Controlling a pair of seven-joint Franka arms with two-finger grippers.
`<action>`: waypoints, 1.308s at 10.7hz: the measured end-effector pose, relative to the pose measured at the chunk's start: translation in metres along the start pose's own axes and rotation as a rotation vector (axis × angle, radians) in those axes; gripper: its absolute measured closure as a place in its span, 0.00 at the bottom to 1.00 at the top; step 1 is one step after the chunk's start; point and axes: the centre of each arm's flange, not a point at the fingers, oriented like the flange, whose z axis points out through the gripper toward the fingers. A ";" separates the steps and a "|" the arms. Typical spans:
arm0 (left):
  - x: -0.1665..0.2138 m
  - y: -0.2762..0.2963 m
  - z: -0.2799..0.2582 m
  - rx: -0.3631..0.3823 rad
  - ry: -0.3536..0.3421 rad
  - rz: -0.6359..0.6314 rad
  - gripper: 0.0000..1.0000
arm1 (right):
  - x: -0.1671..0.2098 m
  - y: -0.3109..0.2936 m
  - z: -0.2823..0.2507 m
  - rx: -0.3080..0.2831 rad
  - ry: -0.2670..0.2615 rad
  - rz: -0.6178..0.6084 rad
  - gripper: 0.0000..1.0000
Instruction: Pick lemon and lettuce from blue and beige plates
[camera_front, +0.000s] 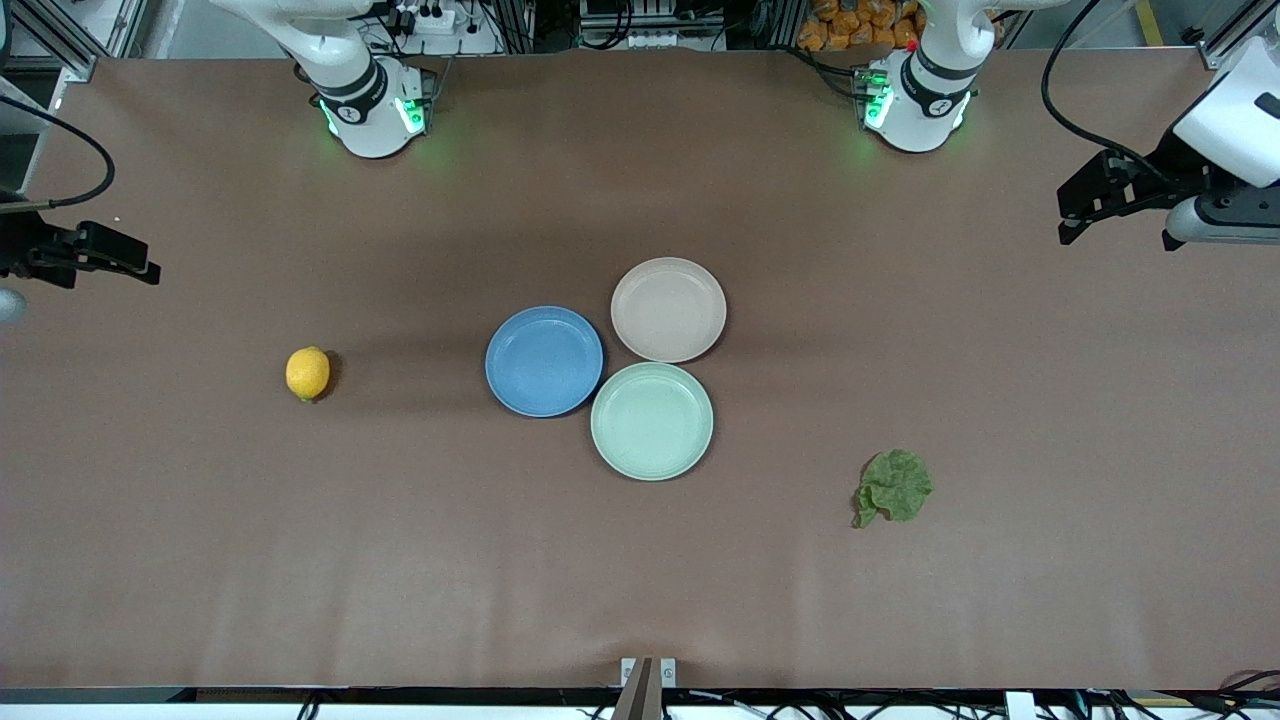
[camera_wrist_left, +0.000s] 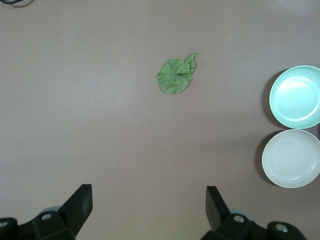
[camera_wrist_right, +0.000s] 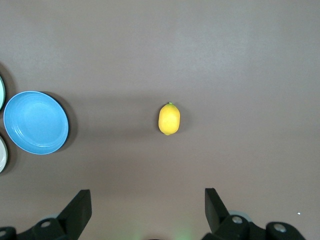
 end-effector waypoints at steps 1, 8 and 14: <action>0.000 0.000 0.000 0.000 0.000 0.000 0.00 | 0.000 -0.002 0.001 0.000 -0.005 -0.003 0.00; 0.000 0.001 0.000 0.000 0.000 0.002 0.00 | -0.002 -0.003 0.002 -0.010 -0.019 -0.004 0.00; 0.000 0.002 0.000 0.000 0.000 0.003 0.00 | -0.002 -0.005 0.003 -0.024 -0.025 -0.010 0.00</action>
